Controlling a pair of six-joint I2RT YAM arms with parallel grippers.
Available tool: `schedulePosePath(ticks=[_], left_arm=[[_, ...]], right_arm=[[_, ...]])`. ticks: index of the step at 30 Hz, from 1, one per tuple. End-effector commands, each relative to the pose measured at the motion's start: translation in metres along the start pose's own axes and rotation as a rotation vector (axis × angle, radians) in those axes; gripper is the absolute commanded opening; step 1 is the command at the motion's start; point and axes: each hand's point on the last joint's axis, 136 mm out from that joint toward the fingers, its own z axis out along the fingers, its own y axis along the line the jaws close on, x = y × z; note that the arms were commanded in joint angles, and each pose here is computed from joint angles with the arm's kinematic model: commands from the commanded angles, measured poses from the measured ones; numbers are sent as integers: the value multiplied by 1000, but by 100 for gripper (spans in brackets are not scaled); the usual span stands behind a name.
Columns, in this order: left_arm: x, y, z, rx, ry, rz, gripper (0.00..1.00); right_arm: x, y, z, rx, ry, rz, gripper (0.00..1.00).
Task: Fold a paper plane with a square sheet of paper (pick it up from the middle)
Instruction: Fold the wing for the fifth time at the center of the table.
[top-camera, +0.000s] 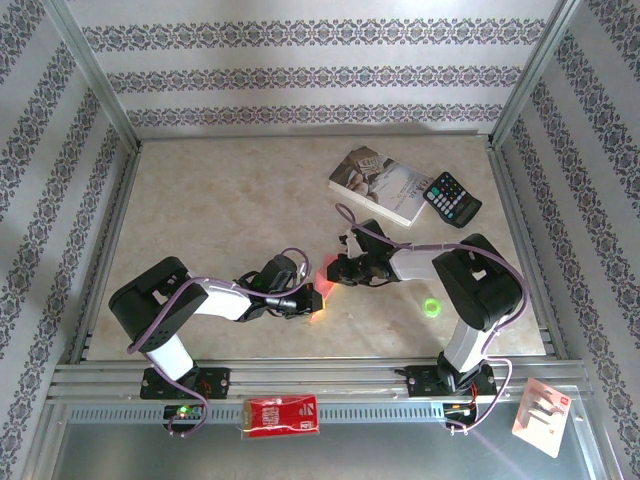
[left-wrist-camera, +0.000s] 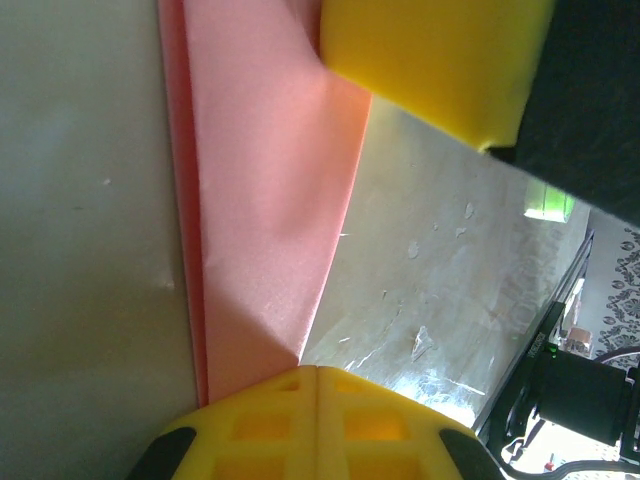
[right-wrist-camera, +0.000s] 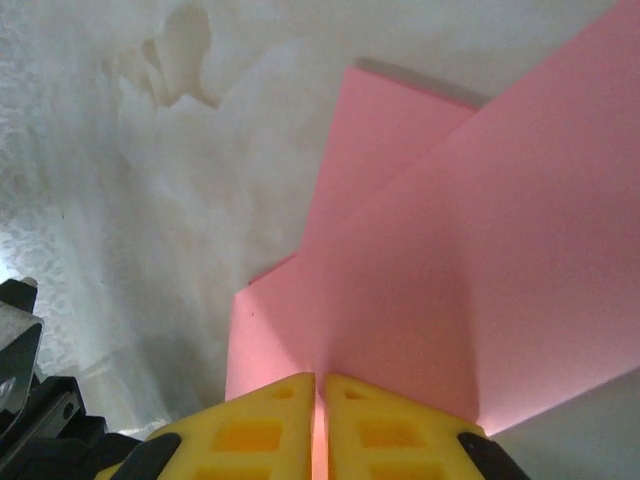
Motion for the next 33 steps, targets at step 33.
schedulePosePath(ticks=[33], left_arm=[[77, 55, -25, -188, 179, -125, 0]], right_arm=[[24, -67, 13, 186, 66, 126, 9]])
